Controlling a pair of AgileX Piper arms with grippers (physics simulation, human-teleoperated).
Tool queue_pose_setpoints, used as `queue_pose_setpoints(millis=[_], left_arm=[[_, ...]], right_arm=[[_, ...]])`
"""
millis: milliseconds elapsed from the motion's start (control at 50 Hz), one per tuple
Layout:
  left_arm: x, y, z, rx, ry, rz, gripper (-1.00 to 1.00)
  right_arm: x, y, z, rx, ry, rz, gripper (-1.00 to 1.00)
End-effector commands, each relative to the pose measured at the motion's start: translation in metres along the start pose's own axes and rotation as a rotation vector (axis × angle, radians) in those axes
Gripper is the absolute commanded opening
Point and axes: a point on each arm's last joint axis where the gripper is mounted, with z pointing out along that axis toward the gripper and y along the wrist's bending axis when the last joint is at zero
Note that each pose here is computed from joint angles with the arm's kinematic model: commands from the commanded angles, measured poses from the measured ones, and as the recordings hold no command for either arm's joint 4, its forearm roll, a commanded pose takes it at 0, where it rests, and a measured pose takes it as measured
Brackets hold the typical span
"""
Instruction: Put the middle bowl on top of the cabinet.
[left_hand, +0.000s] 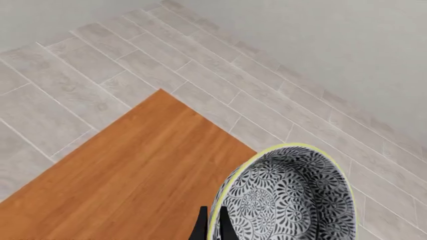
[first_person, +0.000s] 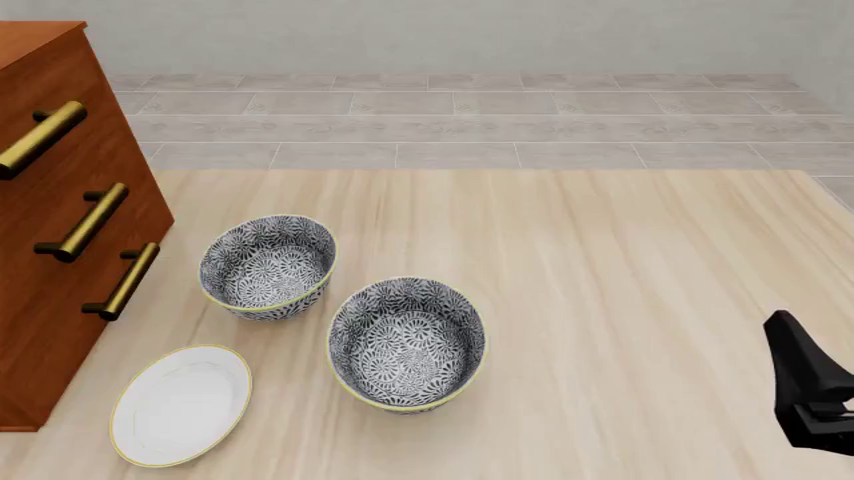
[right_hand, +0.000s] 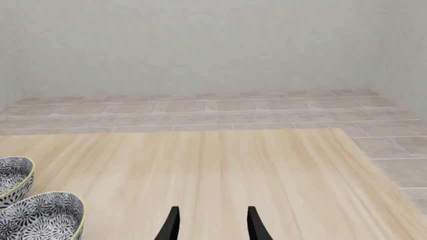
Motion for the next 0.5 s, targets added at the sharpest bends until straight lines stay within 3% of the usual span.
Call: queue_pose_setpoints(millis=[20,500], left_arm=[[-0.003,0.005,0.002,-0.017,-0.003,-0.011,-1.00],[0.011,0.028,0.019,-0.087,0.016,-0.059,-1.00]], right_arm=[[0.000,0.000,0.002,-0.001,0.001,0.001,1.00],[0.001,0.000,0.002,-0.005,0.003,0.000,1.00]])
